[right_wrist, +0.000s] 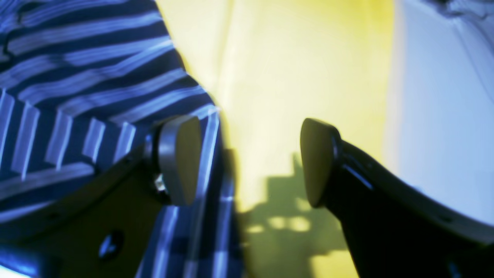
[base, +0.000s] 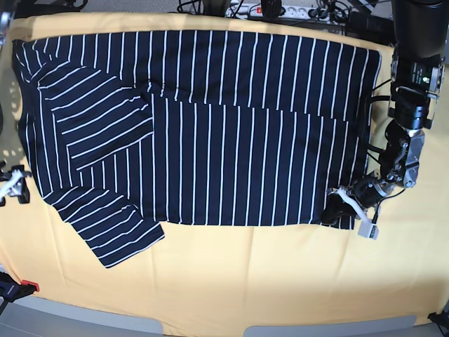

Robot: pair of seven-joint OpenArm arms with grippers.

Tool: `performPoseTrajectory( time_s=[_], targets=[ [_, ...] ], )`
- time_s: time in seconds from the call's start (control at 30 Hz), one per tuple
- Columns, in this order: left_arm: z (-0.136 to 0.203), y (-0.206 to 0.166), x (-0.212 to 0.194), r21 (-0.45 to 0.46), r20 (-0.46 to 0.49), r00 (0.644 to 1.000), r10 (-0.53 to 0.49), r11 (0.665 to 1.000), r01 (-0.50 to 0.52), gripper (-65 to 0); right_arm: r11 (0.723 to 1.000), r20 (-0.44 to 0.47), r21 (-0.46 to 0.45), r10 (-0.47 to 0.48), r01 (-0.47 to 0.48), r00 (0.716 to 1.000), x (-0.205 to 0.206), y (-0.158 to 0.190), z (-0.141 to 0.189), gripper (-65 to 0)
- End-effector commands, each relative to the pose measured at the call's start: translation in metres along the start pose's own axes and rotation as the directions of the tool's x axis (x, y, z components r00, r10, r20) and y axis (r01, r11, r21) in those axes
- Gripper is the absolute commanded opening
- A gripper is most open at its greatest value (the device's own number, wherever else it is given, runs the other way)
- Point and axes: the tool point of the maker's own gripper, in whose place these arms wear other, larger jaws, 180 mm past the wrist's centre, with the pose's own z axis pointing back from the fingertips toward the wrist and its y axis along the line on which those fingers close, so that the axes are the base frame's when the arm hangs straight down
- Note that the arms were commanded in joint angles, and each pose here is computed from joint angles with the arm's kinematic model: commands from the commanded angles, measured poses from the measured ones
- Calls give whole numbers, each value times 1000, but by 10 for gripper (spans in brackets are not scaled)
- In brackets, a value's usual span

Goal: Fold the T-shirt properly
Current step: 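Grasp the hem corners with both grippers, then lift the hem and fold it over toward the collar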

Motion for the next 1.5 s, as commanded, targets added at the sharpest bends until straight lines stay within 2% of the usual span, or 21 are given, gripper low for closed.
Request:
performPoseTrajectory(
  time_s=[0.0,0.17,0.3,0.37,0.6,0.73,0.8,0.93,1.0,1.23,1.47],
  targets=[
    [4,9,-3,26,-56,998,-34,999,35,-650,1000,50,7,-28,27,998,21,-9,2,-228],
    [4,9,-3,26,-56,998,-34,999,36,-650,962,8,120,-248,245,969,11,-1,-34,-228],
    [4,9,-3,25,-56,998,-34,999,35,-650,925,-36,165,-341,342,939,0,7,-54,-228],
    [4,9,-3,25,-55,998,-33,999,34,-650,917,-56,159,-362,367,930,-8,10,-60,-228],
    [4,5,-2,6,-51,998,-32,999,33,-650,945,-72,106,-303,309,950,-25,27,-79,-228],
    [4,5,-2,7,-51,998,-32,999,33,-650,945,-52,106,-305,309,951,-21,31,-83,-241],
    [4,6,-2,7,-50,998,-33,999,33,-650,947,-35,121,-296,298,955,-17,32,-82,-318],
    [4,6,4,8,-26,999,-38,999,38,-650,950,1,185,-257,252,966,-7,40,-80,-586],
    [3,5,9,8,-16,999,-44,999,44,-650,950,22,197,-253,244,967,-2,41,-80,-649],
    [-1,7,46,28,37,991,-126,992,125,-650,953,86,191,-256,236,963,13,37,-79,-650],
    [-2,15,76,97,98,975,-197,977,188,-650,971,109,98,-230,220,967,16,20,-81,-650]
  ],
)
